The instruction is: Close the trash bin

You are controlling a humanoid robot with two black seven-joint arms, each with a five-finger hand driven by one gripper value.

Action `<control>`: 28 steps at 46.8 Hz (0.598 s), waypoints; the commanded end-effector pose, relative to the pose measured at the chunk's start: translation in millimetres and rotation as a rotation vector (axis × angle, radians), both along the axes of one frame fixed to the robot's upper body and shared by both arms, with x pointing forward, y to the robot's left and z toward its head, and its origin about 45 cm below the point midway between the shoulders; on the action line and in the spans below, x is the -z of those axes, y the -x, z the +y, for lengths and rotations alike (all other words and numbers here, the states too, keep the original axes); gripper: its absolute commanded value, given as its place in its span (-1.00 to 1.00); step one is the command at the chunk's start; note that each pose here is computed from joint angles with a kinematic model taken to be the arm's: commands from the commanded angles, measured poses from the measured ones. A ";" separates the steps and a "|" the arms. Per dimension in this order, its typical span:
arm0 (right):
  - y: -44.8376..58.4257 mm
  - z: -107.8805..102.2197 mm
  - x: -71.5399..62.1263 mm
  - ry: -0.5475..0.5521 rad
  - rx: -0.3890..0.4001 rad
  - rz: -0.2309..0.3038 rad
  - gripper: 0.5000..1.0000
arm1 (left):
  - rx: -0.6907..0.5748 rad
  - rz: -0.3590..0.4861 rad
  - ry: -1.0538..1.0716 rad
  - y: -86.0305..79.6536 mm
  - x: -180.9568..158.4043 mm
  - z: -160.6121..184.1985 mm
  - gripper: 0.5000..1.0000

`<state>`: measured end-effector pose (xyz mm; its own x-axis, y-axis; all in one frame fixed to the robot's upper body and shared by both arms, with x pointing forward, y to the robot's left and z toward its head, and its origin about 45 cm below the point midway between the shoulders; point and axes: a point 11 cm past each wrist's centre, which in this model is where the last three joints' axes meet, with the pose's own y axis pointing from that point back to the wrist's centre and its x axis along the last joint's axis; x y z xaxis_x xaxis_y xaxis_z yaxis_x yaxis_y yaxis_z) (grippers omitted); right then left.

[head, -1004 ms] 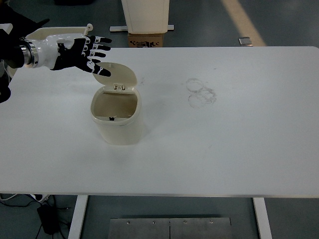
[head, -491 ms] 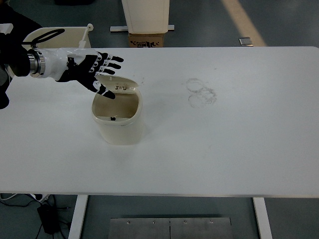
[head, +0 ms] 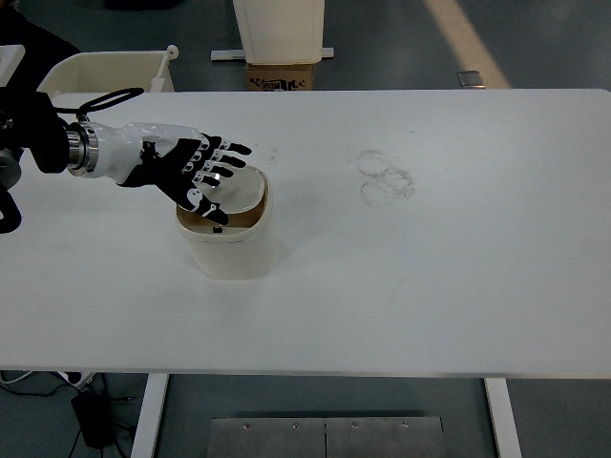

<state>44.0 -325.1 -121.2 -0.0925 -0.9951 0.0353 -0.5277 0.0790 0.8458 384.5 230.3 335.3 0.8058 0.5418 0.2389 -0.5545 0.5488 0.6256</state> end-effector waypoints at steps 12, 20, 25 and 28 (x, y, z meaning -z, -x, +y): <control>-2.7 0.2 -0.3 -0.001 -0.001 -0.005 0.97 | 0.019 0.009 0.003 4.3 -1.1 -3.3 1.00; -2.7 0.2 -0.3 -0.001 -0.001 -0.005 0.97 | 0.034 -0.003 0.003 4.4 -7.3 -7.9 1.00; -3.6 0.2 -0.4 -0.001 -0.002 -0.006 0.97 | 0.046 0.005 0.001 8.9 -7.3 -10.8 1.00; -3.5 0.3 -0.4 -0.001 -0.003 -0.006 0.97 | 0.051 0.012 -0.006 11.9 -6.0 -10.8 1.00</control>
<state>47.5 -324.8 -120.8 -0.0906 -0.9953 0.0333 -0.5329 0.0767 0.8427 375.1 219.5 342.0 0.8320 0.5034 0.2333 -0.5239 0.5743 0.6291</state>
